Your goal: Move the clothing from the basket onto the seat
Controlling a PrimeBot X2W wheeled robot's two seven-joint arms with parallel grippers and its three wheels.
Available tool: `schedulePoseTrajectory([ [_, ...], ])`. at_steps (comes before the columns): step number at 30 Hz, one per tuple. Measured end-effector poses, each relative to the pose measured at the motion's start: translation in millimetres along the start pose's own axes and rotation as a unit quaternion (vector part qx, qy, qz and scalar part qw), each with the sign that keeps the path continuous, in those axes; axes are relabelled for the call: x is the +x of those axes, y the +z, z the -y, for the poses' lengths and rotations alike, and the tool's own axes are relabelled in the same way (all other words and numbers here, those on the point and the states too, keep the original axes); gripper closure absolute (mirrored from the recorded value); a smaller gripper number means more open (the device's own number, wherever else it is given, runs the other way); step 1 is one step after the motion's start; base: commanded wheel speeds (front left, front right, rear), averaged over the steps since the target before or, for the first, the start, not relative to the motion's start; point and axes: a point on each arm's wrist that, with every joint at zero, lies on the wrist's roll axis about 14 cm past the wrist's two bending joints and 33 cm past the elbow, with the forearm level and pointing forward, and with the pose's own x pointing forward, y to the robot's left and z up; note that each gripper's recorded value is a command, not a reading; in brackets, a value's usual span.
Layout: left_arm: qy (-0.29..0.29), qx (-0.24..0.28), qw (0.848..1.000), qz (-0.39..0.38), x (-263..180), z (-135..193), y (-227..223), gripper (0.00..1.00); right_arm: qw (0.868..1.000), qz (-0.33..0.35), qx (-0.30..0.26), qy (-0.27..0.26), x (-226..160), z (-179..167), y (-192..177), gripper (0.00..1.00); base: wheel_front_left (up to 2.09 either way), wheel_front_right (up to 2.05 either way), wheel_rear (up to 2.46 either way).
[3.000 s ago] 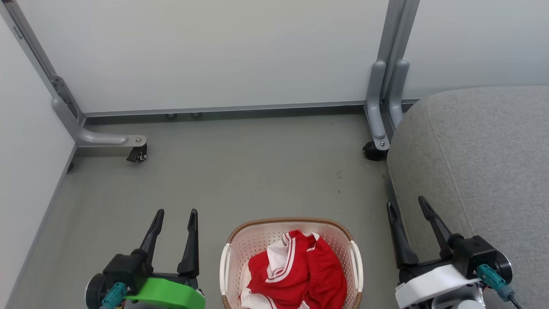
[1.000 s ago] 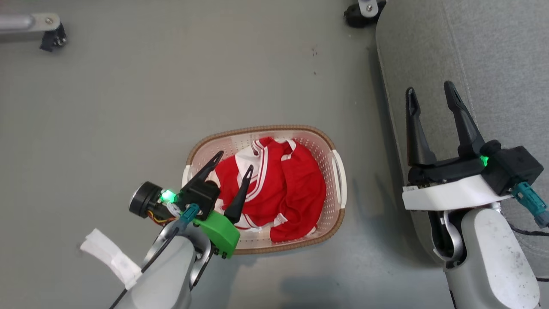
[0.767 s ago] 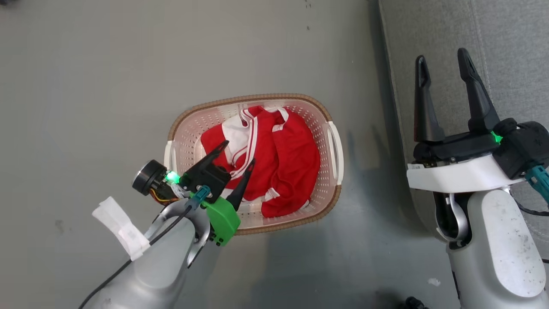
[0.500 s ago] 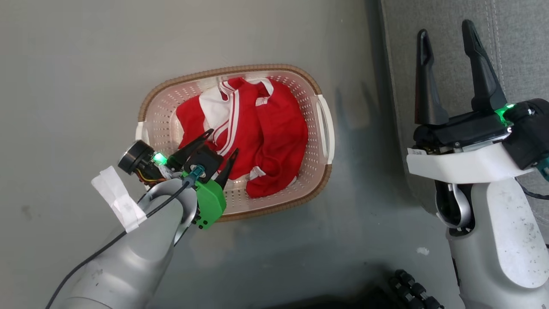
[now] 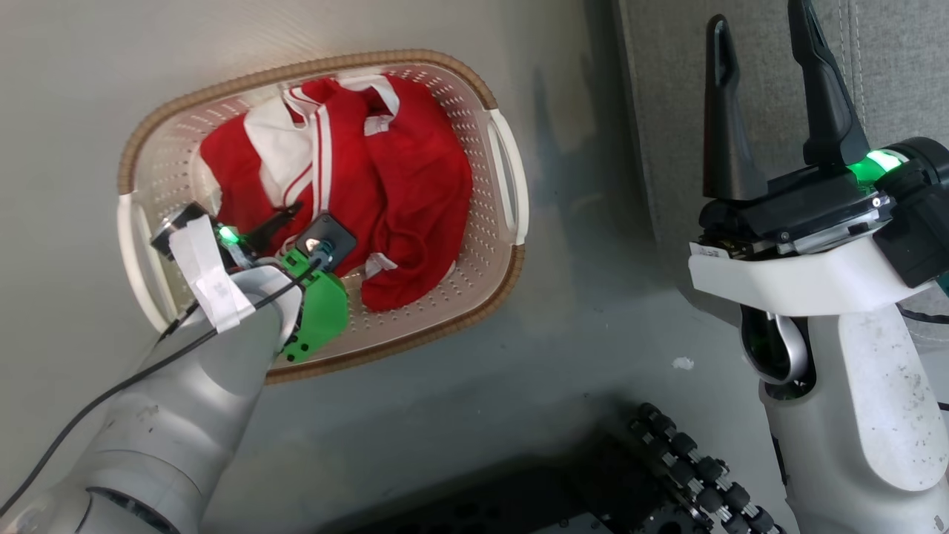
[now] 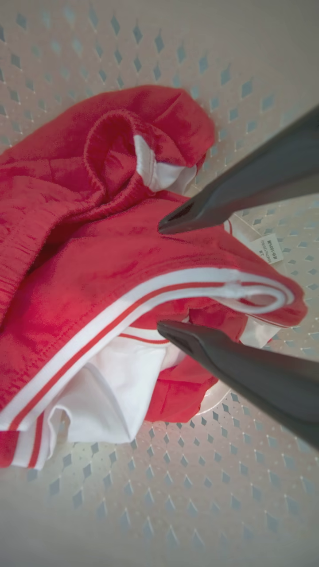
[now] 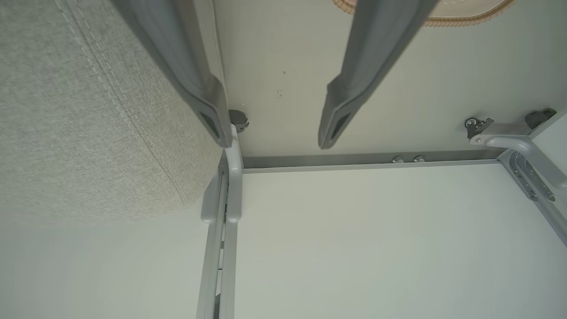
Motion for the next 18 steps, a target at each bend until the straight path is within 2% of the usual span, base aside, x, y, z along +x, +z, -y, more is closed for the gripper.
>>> schedulePoseTrajectory([
  [5, -0.003, 0.003, 0.999, -0.034, 15.8, 1.7, -13.2, 0.00, 1.000, -0.016, -0.003, -0.004, -2.0, 4.9, -12.0, 0.00, 0.00, 0.00, 0.00],
  [7, -0.006, -0.017, 0.999, -0.034, 21.2, 4.7, -15.7, 0.00, 1.000, -0.018, -0.004, -0.007, -1.1, 7.4, -15.1, 0.00, 0.00, 0.00, 0.00],
  [8, -0.010, -0.029, 0.999, -0.036, 23.2, 6.9, -17.0, 0.06, 1.000, -0.020, -0.004, -0.008, -1.0, 8.4, -16.7, 0.00, 0.00, 0.00, 0.00],
  [9, -0.015, -0.041, 0.998, -0.041, 25.2, 9.4, -19.3, 0.59, 1.000, -0.022, -0.001, -0.010, -1.3, 9.7, -18.7, 0.00, 0.00, 0.00, 0.00],
  [10, -0.018, -0.049, 0.998, -0.043, 26.9, 11.3, -20.9, 0.90, 1.000, -0.024, 0.002, -0.012, -1.7, 10.9, -20.6, 0.00, 0.00, 0.00, 0.00],
  [11, -0.022, -0.053, 0.997, -0.045, 28.1, 13.0, -22.1, 1.00, 1.000, -0.026, 0.002, -0.012, -2.0, 11.3, -22.1, 0.00, 0.00, 0.00, 0.00],
  [18, -0.024, -0.056, 0.998, -0.019, 28.5, 13.4, -6.9, 1.00, 1.000, -0.027, -0.003, -0.015, -2.6, 13.8, -20.6, 0.00, 0.00, 0.00, 0.00],
])
